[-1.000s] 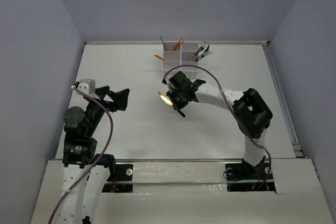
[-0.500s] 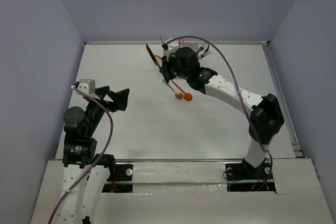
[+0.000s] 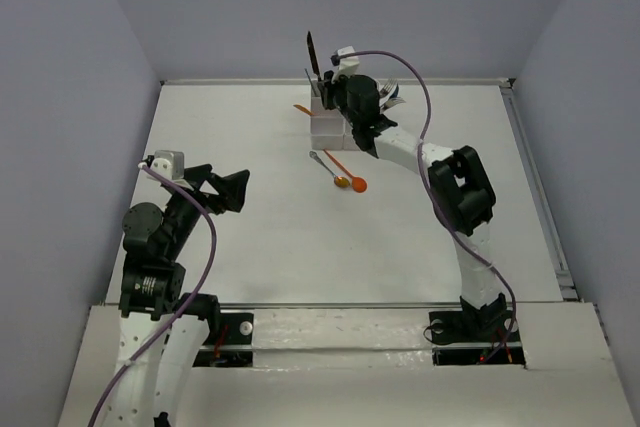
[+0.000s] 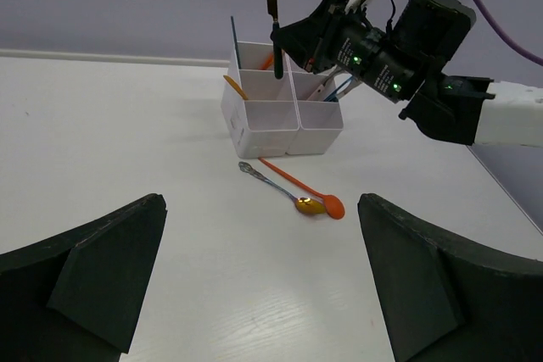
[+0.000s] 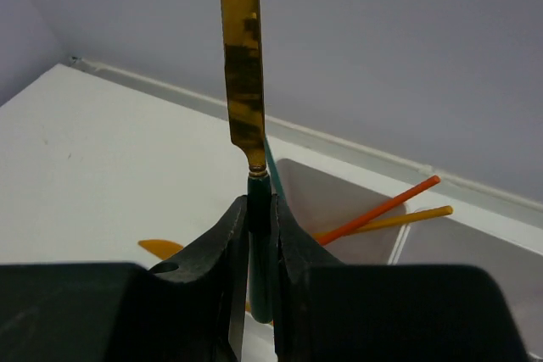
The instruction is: Sort the eating utensils into containers
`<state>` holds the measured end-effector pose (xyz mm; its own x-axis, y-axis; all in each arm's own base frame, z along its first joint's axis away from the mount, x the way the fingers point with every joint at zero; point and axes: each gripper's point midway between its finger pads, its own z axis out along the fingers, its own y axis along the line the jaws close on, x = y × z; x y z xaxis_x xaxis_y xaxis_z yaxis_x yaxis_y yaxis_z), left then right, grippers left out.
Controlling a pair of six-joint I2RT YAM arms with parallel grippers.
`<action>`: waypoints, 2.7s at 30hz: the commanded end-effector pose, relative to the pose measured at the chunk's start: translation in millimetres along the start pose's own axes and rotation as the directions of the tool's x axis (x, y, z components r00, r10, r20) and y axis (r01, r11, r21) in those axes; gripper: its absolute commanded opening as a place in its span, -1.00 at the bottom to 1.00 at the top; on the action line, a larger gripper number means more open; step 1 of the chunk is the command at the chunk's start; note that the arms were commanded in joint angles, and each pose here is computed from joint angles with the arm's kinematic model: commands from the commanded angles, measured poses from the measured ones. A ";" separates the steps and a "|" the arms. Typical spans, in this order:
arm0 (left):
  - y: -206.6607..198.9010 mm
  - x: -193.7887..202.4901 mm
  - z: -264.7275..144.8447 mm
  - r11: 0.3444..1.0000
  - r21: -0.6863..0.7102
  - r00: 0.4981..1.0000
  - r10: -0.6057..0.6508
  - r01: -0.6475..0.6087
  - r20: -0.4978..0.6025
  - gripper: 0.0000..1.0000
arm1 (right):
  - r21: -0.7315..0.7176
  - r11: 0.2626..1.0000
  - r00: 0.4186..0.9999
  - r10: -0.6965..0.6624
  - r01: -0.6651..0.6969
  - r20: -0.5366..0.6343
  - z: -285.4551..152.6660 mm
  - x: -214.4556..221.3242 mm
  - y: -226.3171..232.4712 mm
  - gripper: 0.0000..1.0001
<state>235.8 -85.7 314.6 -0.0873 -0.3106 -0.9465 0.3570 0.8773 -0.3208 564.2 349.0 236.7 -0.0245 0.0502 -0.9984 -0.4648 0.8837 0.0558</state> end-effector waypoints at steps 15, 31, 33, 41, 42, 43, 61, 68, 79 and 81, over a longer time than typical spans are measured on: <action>-3.2 -6.1 5.4 1.000 0.018 1.000 0.014 -0.014 0.022 0.98 | 0.038 0.996 0.974 0.065 -0.075 0.215 22.8 -4.7 -22.7 -1.00; -3.3 -6.4 5.5 1.000 0.019 1.000 0.013 -0.013 0.024 0.98 | 0.069 0.994 0.979 0.065 -0.080 0.194 19.8 32.5 -30.0 -0.95; -3.7 -6.6 5.1 1.000 0.021 1.000 0.014 -0.015 0.025 0.98 | 0.075 0.994 0.981 0.067 -0.082 0.183 18.4 41.8 -31.3 -0.90; -4.1 -6.5 5.4 1.000 0.024 1.000 0.014 -0.015 0.024 0.98 | 0.053 0.995 0.982 0.072 -0.082 0.175 13.9 47.7 -27.7 -0.45; -4.3 -7.3 5.2 1.000 0.023 1.000 0.014 -0.014 0.027 0.98 | 0.049 0.996 0.983 0.070 -0.079 0.171 13.1 48.2 -27.0 -0.39; -4.3 -7.3 5.2 1.000 0.023 1.000 0.014 -0.014 0.027 0.98 | 0.044 0.996 0.983 0.070 -0.079 0.172 12.8 47.0 -26.2 -0.28; -6.0 -13.5 -1.0 1.000 0.021 0.998 0.019 -0.021 0.059 0.98 | 0.007 0.992 0.989 0.128 -0.129 0.075 -94.2 -42.5 -17.1 -0.17; -7.4 -14.5 -3.1 1.000 0.022 0.998 0.018 -0.020 0.065 0.98 | -0.034 0.962 0.910 0.243 -0.270 -0.334 -158.4 45.2 8.5 -0.92; -8.8 -12.8 -4.8 0.999 0.025 0.998 0.018 -0.020 0.063 0.98 | -0.035 0.974 0.733 0.145 -0.224 -0.665 -163.8 127.4 23.6 -0.11; -8.8 -12.8 -4.8 1.000 0.025 0.998 0.017 -0.019 0.063 0.98 | -0.066 0.974 0.734 0.117 -0.215 -0.669 -153.7 128.1 31.5 -0.10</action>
<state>230.7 -87.4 319.9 -0.0664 -0.3141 -0.9471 0.3667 0.8750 -0.3159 408.0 287.6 102.8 -0.6695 -0.0992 -0.7361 -0.4329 0.8574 0.2782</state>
